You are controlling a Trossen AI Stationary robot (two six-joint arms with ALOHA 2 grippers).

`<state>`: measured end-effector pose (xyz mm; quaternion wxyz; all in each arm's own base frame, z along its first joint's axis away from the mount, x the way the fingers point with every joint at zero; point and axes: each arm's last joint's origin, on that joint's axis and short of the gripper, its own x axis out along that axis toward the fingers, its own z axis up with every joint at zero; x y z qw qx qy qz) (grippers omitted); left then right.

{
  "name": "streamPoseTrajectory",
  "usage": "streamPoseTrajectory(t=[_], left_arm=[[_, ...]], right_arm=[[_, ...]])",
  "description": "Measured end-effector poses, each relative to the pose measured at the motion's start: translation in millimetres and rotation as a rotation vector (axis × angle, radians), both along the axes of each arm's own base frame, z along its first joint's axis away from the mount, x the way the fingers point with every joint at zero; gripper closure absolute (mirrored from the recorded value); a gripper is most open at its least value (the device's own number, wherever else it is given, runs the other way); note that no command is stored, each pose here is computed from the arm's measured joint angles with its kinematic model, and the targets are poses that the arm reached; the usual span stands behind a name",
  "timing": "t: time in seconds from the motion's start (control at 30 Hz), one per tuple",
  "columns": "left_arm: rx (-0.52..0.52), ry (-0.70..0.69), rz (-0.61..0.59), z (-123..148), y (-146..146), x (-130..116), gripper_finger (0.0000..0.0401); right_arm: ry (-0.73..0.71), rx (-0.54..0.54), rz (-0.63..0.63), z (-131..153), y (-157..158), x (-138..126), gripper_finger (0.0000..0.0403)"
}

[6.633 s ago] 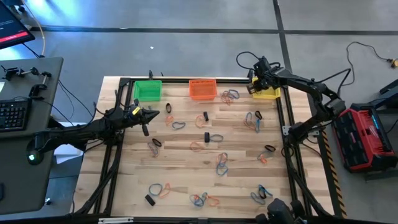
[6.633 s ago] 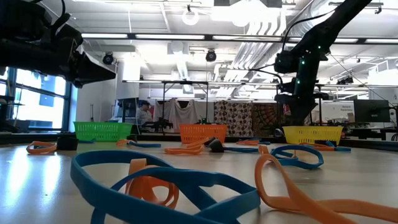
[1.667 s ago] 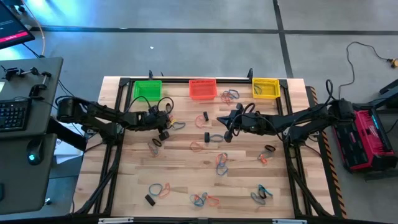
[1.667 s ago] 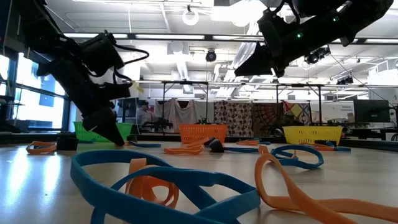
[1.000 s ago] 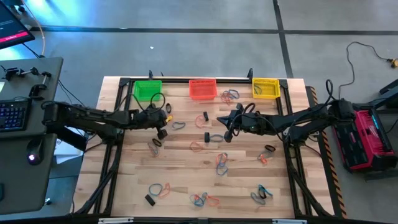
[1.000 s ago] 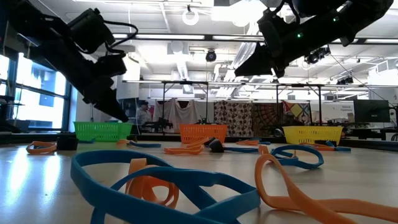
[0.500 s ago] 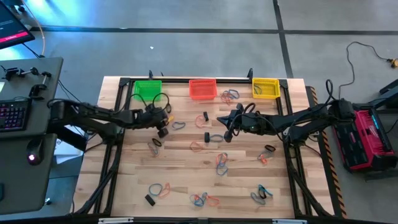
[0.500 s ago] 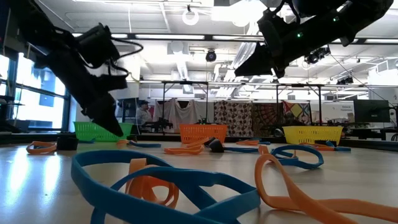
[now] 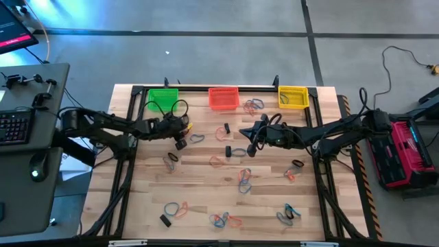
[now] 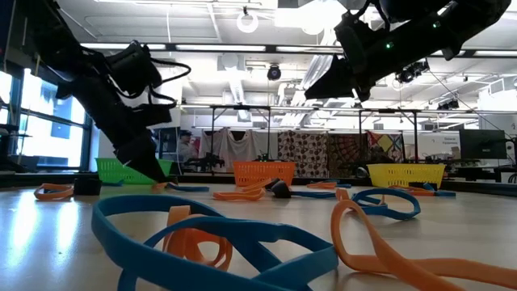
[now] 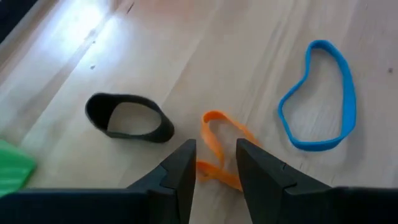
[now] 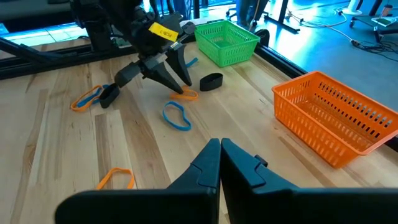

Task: Sort rubber bands into baskets
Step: Put the orange rubber band into the green bin

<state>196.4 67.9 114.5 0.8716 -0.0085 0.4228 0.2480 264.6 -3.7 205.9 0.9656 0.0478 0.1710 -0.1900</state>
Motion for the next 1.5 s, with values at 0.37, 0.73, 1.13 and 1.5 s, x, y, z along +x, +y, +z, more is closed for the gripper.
streamPoseTrajectory(t=[0.37,0.73,1.13,1.5], left_arm=[[-0.019,0.032,0.001,-8.7,4.8,0.9,0.0296],[-0.044,0.017,-0.054,-4.3,2.7,-0.7,0.0391],[-0.037,-0.069,-0.017,18.3,0.3,-8.4,0.0400],[-0.002,-0.192,0.044,48.4,-1.8,-24.5,0.0401]], right_arm=[[0.000,0.000,0.000,0.0,0.0,0.0,0.0403],[0.006,-0.001,0.001,-0.5,0.1,-0.2,0.0403],[0.004,0.005,-0.002,-0.5,0.0,-0.2,0.0403],[0.000,0.006,-0.002,-0.2,0.0,-0.1,0.0403]])
